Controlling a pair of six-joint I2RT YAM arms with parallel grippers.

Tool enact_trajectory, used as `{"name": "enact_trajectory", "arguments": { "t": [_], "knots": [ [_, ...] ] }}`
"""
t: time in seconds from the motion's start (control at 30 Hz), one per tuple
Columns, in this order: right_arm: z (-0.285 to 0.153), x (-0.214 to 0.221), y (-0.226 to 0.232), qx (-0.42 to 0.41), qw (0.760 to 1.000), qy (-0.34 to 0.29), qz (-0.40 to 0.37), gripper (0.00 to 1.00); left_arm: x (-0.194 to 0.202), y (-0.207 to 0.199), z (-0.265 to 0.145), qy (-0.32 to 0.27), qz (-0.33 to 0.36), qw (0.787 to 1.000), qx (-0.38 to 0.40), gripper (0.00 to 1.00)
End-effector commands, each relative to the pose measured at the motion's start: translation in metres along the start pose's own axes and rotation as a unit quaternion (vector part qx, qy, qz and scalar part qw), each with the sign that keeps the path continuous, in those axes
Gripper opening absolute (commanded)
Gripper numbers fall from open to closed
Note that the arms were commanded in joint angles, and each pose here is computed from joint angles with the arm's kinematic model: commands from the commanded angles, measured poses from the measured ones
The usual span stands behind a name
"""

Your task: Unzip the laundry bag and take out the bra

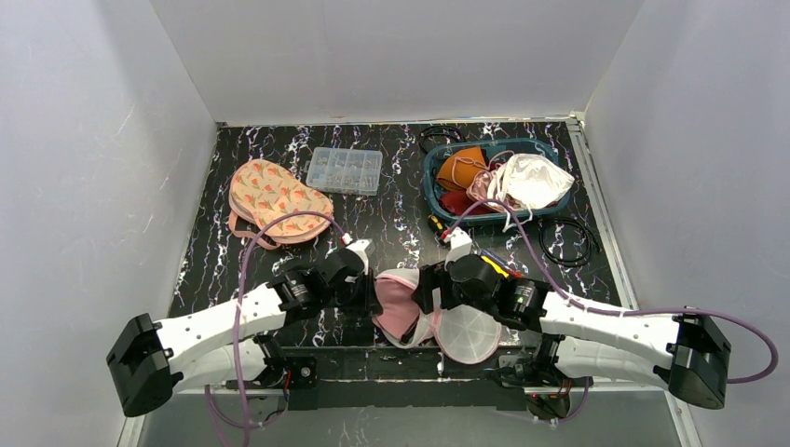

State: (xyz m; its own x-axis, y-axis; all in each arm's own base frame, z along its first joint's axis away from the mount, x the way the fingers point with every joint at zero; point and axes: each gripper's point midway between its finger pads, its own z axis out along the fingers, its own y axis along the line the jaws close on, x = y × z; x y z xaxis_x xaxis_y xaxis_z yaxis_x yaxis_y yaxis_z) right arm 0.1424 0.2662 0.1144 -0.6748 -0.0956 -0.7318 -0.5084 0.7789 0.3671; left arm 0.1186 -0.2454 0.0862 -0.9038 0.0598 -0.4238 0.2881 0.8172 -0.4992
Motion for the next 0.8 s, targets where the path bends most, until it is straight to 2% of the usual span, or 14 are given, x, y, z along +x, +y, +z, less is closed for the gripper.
{"name": "enact_trajectory", "arguments": {
  "t": [0.0, 0.1, 0.23, 0.33, 0.5, 0.63, 0.77],
  "knots": [
    [0.001, -0.016, 0.011, -0.005, 0.999, -0.008, -0.044, 0.91, -0.014, -0.014, -0.025, -0.021, 0.027, 0.999, 0.017, 0.0],
    [0.005, -0.02, 0.003, 0.032, 0.998, -0.008, -0.061, 0.86, -0.017, -0.017, -0.036, -0.025, 0.033, 0.999, 0.021, 0.0],
    [0.0, -0.037, -0.001, 0.049, 0.997, -0.048, -0.042, 0.81, -0.018, -0.02, -0.054, -0.027, 0.045, 0.998, 0.025, 0.0],
    [-0.009, -0.046, 0.006, 0.028, 0.997, -0.069, -0.03, 0.86, -0.02, -0.021, -0.071, -0.031, 0.06, 0.997, 0.023, 0.0],
    [-0.024, -0.053, 0.018, 0.0, 0.997, -0.063, -0.032, 0.94, -0.026, -0.024, -0.097, -0.034, 0.089, 0.995, 0.017, 0.0],
    [-0.039, -0.065, 0.03, -0.028, 0.996, -0.075, -0.023, 0.96, -0.031, -0.03, -0.111, -0.041, 0.107, 0.993, 0.025, 0.0],
    [-0.061, -0.084, 0.05, -0.077, 0.992, -0.101, -0.006, 0.97, -0.043, -0.042, -0.129, -0.071, 0.12, 0.989, 0.051, 0.0]
  ]
}}
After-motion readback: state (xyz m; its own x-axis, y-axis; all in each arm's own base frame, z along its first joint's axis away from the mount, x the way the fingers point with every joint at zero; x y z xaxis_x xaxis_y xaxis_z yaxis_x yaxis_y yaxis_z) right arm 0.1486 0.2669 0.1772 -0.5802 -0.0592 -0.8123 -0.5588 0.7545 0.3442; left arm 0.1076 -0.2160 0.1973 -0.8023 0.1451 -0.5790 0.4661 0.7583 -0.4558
